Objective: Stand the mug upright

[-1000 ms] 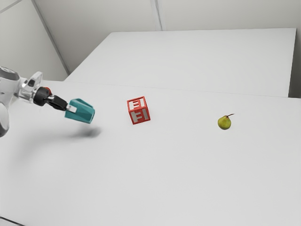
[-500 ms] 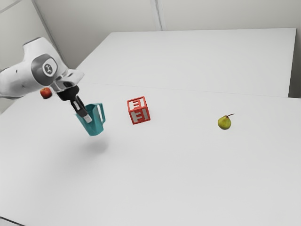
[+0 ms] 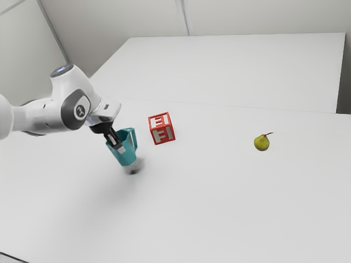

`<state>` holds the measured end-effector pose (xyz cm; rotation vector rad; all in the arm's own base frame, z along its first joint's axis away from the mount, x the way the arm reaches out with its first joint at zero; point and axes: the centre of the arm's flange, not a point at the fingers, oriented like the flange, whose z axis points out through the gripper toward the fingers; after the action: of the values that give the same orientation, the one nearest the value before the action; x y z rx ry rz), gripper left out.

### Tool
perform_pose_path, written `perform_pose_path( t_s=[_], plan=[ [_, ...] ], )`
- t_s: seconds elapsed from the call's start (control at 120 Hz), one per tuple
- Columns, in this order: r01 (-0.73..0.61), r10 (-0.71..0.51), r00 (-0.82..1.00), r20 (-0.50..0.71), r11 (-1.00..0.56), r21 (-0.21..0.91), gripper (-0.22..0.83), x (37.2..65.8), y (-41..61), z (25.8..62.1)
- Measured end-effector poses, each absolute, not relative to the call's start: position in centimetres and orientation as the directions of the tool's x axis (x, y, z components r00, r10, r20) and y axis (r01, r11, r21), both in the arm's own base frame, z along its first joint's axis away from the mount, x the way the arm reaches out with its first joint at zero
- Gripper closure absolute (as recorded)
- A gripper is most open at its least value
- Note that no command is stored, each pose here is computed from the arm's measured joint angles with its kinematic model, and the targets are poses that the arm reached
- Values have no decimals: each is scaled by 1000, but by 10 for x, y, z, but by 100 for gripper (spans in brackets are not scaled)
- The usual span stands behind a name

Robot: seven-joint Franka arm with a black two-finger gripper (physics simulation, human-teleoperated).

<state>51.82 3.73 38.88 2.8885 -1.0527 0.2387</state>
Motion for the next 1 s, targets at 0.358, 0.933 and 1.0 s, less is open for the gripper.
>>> perform_pose_path(
  t_s=[0.358,0.933,1.0],
  plan=[
    [-628,-622,757,200,-777,-37,79,514,9,381],
    [-582,-577,791,203,-812,-39,75,509,2,366],
    [-580,-575,792,204,-814,-38,71,509,1,366]
  ],
)
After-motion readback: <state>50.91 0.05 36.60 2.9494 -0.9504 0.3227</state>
